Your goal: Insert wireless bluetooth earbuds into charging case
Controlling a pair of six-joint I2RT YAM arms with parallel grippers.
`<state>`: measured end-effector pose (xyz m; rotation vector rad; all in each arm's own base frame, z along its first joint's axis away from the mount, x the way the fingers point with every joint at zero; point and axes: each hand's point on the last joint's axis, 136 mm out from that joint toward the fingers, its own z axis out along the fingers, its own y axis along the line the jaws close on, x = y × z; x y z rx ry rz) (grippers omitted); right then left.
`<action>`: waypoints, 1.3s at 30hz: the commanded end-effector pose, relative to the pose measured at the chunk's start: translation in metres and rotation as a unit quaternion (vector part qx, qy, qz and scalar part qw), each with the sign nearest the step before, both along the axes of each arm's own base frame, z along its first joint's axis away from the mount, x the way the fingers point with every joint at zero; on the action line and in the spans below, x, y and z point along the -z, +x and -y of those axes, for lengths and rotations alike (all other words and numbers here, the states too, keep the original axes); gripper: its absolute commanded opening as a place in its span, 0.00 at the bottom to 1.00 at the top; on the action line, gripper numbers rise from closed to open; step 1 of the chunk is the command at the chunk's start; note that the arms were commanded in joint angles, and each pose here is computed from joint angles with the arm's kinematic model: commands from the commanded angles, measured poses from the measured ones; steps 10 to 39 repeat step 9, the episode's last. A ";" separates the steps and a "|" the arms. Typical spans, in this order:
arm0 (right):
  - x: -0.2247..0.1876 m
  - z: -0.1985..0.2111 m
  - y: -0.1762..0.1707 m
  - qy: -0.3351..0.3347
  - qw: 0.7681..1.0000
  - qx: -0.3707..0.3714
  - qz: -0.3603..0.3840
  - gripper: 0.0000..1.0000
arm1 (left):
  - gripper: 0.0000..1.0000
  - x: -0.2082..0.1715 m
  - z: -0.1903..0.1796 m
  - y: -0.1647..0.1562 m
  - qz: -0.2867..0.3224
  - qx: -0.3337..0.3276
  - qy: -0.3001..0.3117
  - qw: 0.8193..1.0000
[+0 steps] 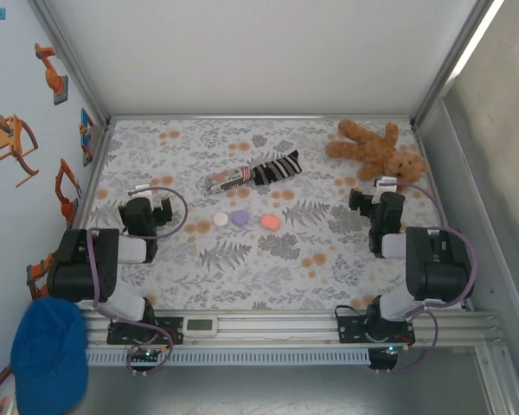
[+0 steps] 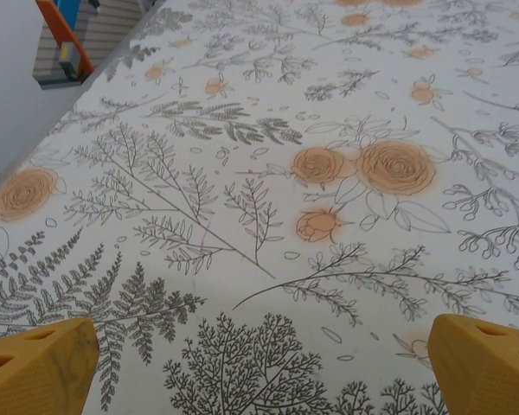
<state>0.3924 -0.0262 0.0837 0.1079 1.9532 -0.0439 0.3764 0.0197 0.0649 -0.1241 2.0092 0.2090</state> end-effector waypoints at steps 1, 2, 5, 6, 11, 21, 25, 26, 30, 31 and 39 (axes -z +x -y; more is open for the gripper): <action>-0.005 -0.001 0.003 0.002 1.000 -0.002 0.007 1.00 | 0.96 -0.026 0.005 0.019 0.047 0.016 -0.032 0.998; -0.004 -0.001 0.003 0.002 1.000 -0.002 0.006 1.00 | 0.96 -0.026 0.004 0.019 0.042 0.015 -0.033 0.998; -0.005 -0.001 0.003 0.002 1.000 -0.003 0.006 1.00 | 0.96 -0.027 0.005 0.019 0.045 0.016 -0.031 0.998; -0.005 -0.001 0.003 0.000 1.000 -0.002 0.006 1.00 | 0.96 -0.026 0.005 0.019 0.042 0.015 -0.030 0.999; -0.005 -0.001 0.003 0.000 1.000 -0.003 0.006 1.00 | 0.96 -0.026 0.004 0.019 0.043 0.015 -0.030 0.998; -0.005 -0.001 0.003 0.000 1.000 -0.003 0.006 1.00 | 0.96 -0.026 0.004 0.019 0.043 0.015 -0.030 0.998; -0.005 -0.001 0.003 0.000 1.000 -0.003 0.006 1.00 | 0.96 -0.026 0.004 0.019 0.043 0.015 -0.030 0.998; -0.005 -0.001 0.003 0.000 1.000 -0.003 0.006 1.00 | 0.96 -0.026 0.004 0.019 0.043 0.015 -0.030 0.998; -0.005 -0.001 0.003 0.000 1.000 -0.003 0.006 1.00 | 0.96 -0.026 0.004 0.019 0.043 0.015 -0.030 0.998; -0.005 -0.001 0.003 0.000 1.000 -0.003 0.006 1.00 | 0.96 -0.026 0.004 0.019 0.043 0.015 -0.030 0.998; -0.005 -0.001 0.003 0.000 1.000 -0.003 0.006 1.00 | 0.96 -0.026 0.004 0.019 0.043 0.015 -0.030 0.998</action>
